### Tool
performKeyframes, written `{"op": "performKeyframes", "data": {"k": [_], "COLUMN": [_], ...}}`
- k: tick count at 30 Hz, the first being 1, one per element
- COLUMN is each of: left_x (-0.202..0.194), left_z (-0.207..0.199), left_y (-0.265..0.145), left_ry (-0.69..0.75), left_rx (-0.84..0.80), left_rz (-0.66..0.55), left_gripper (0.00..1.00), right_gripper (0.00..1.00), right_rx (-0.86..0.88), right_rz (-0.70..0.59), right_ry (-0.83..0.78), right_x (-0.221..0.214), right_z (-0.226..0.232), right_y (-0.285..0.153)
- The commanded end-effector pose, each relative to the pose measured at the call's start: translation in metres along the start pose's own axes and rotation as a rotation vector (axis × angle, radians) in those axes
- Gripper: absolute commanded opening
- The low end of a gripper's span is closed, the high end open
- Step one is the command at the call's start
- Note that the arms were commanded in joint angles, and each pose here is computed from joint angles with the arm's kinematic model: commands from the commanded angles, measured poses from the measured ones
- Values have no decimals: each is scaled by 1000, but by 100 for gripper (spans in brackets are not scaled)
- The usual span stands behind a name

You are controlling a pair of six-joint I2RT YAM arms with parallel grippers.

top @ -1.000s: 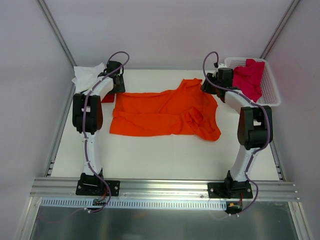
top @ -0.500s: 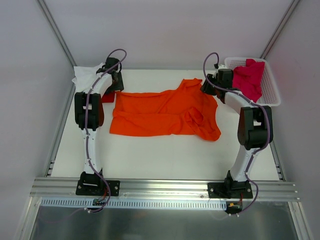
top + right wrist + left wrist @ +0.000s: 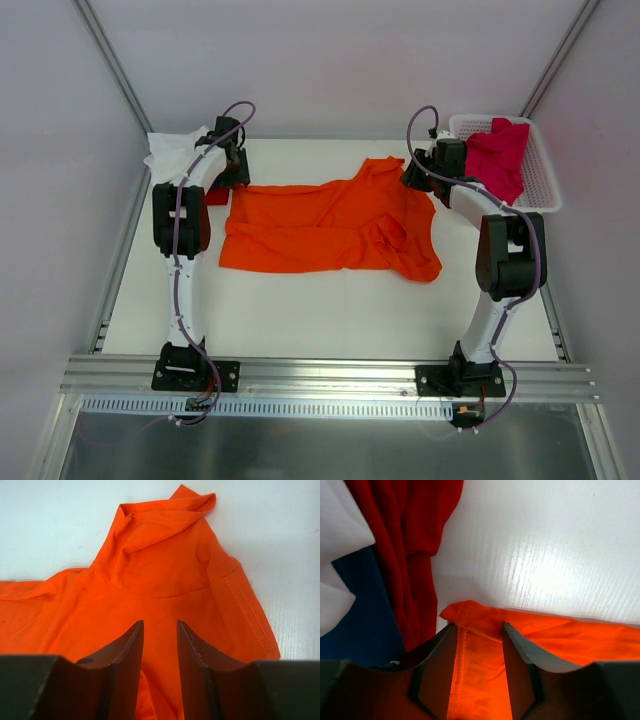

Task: Fold and stack the t-shirts
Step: Grap the side of the flattened tshirt furthest away from the robot with both arms

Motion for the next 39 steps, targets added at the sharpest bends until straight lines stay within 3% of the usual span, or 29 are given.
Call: {"op": "performKeyframes", "data": {"k": [1,4,14,27,39], "left_x": [5,4,0,-2,-4], "left_z": [-2,-3,-1,0,1], "left_y": [-6,-4,-4,-6,-6], "left_ry": [-9,-11,-12,-13,-11], "left_rx": [-29,-32,-29,-26,-27], "left_rz": [20,26,39,43,48], "left_gripper": [36,22,1,0,0], "right_gripper": [36,35,38,41,41], "right_rx": [16,14,12,48,42], "right_rz": [-109,-108,-82,-11,-6], "right_ry": [-2,-6,16,91,146], "right_x": [32,31,34,41,36], "right_z": [4,4,-7,-26,-44], "right_y": [-22,-22,2,67,91]}}
Point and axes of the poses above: each gripper's point midway between its finger pads, its own y axis out along the fingers, its own z axis along the line the jaws close on, x = y × z, the point moved 5 cm from there along -y, back along the fingers, and after that the axes turned 15 degrees about -y, right-handed, at the moved point
